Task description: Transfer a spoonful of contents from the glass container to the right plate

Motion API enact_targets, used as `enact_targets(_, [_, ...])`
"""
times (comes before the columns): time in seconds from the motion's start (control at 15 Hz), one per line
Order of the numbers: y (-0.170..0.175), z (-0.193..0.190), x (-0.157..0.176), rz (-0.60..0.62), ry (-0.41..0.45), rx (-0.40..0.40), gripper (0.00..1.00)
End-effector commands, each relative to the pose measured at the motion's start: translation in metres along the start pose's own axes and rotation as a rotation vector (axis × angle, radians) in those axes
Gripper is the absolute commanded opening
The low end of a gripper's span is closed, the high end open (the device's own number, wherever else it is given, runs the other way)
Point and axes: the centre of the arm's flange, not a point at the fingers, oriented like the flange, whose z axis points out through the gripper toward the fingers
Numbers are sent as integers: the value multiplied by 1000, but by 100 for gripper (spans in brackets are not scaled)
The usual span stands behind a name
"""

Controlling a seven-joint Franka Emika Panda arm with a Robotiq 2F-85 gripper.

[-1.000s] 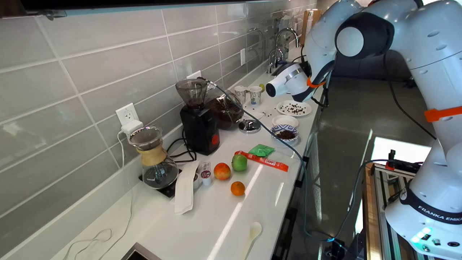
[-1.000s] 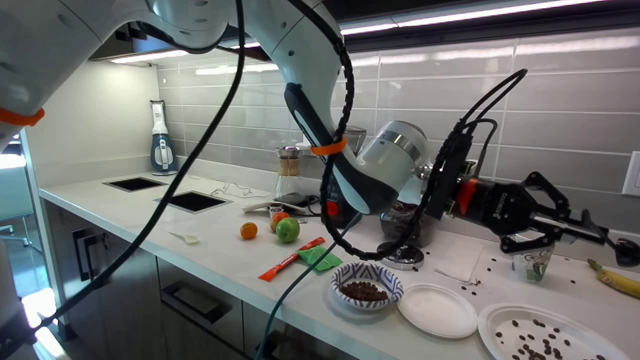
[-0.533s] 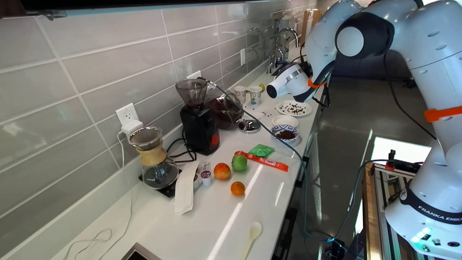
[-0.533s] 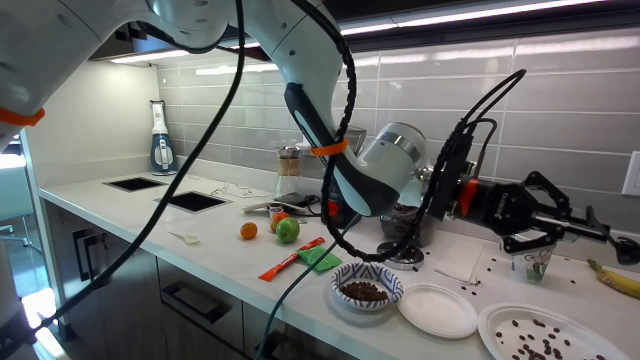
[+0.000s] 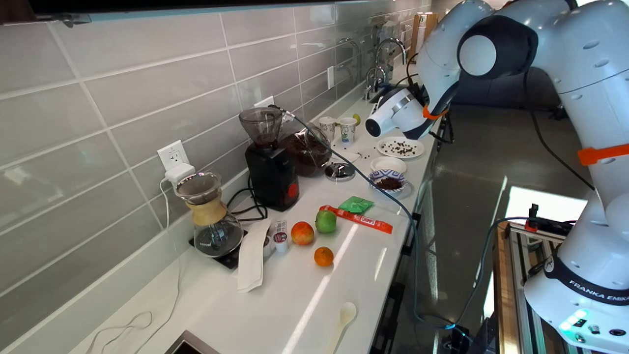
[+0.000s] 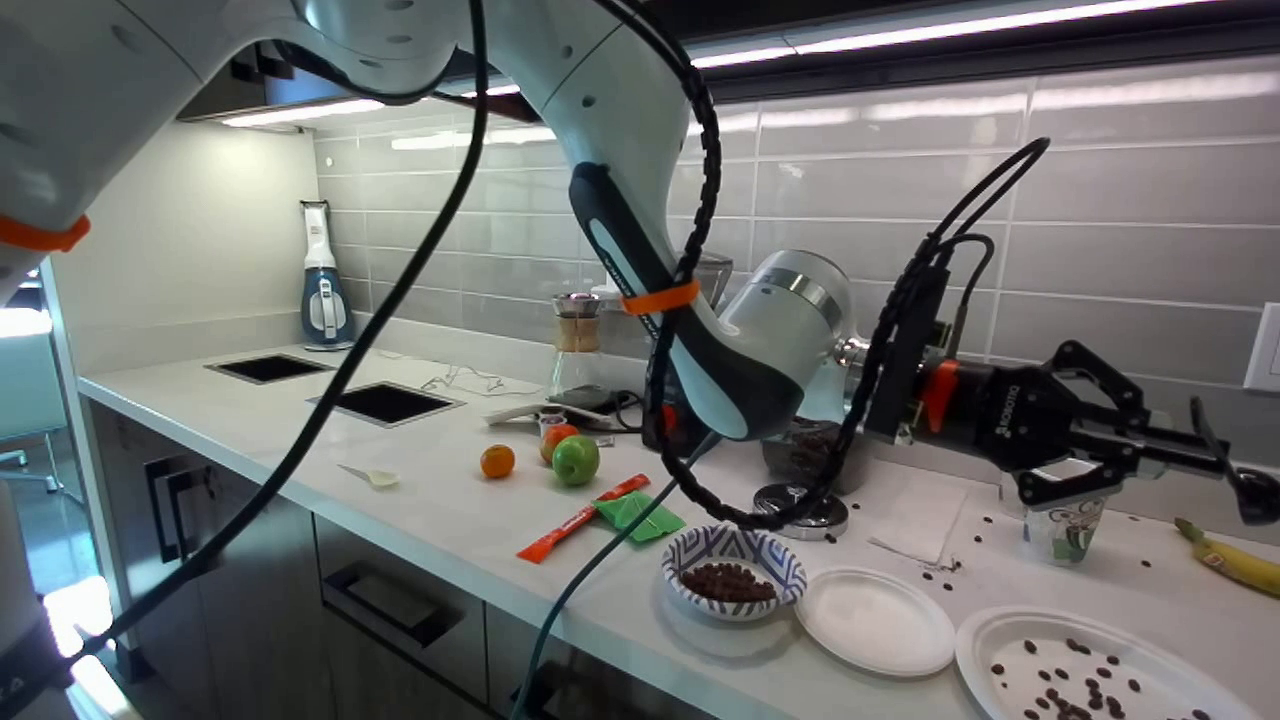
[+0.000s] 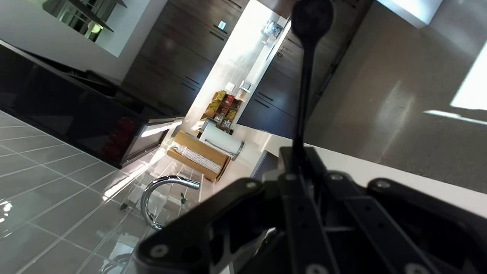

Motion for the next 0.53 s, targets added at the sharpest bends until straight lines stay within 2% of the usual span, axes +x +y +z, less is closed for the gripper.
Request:
enact_targets(0.0, [2, -7, -5, 40, 5, 57, 2])
enact_targets(0.13, [11, -15, -3, 91, 20, 179, 2])
enact_targets(0.47, [41, -38, -2, 195, -2, 420, 2])
